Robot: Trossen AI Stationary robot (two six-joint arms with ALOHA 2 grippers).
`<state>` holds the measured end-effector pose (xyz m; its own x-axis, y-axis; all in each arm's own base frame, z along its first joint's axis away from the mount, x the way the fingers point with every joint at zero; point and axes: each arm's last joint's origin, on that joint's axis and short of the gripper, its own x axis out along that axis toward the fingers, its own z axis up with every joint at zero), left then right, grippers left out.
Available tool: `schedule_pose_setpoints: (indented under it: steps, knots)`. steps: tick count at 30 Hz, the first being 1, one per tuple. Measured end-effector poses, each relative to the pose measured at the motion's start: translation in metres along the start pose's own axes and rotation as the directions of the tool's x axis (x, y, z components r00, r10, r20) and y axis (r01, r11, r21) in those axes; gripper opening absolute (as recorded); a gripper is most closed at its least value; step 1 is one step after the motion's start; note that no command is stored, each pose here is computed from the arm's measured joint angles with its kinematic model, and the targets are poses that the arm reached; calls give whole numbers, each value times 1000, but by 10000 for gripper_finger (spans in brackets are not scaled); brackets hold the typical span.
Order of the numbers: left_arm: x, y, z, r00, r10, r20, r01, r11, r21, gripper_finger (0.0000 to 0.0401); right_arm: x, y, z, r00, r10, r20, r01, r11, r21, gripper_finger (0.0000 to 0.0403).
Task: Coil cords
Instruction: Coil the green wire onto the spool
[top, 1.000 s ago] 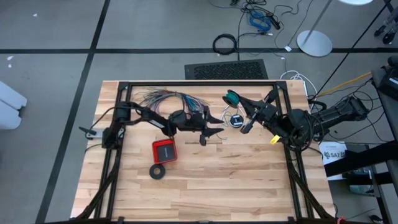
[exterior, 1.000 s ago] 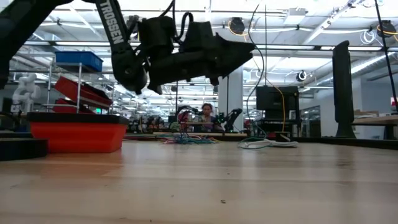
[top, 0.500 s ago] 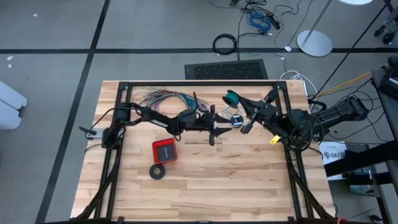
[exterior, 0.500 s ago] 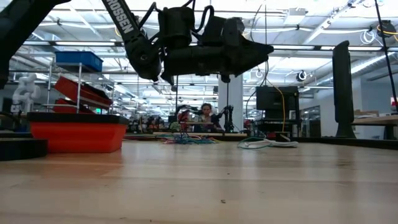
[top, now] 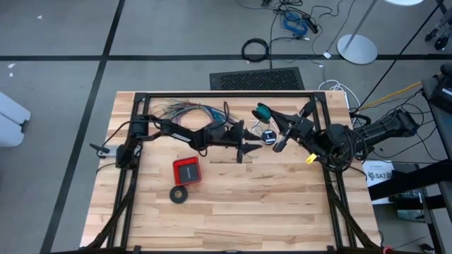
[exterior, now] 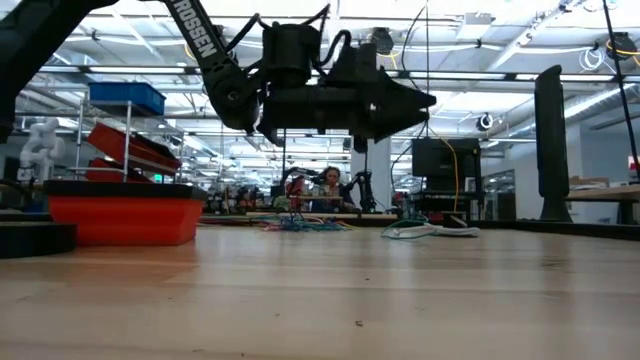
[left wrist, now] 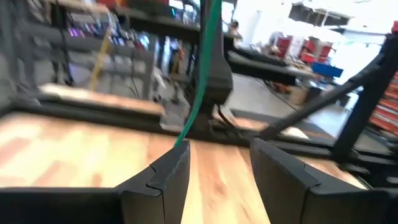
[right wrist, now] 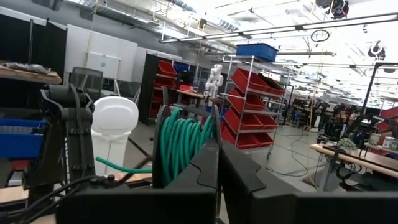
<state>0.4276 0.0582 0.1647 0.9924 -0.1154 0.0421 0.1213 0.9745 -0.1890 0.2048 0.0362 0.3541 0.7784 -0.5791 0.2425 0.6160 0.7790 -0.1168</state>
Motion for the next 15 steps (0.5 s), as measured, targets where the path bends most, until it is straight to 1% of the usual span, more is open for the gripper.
schedule_pose_setpoints:
  steps: [4,9,11,15]
  knots:
    - [0,0,-4,998,-40,-45,38,997,-64,175,0,0,-1,1000,2,-4,-2,1000,-6,0]
    - [-2,1,1,996,-34,-80,27,996,-91,175,0,1,-2,1000,5,-12,-5,1000,-15,0]
    - [-5,1,8,995,-20,-102,15,999,-52,175,0,1,-2,1000,8,-17,-8,1000,-23,0]
    - [-11,0,25,988,54,-143,-47,997,53,175,0,1,-3,1000,10,-24,-11,999,-31,0]
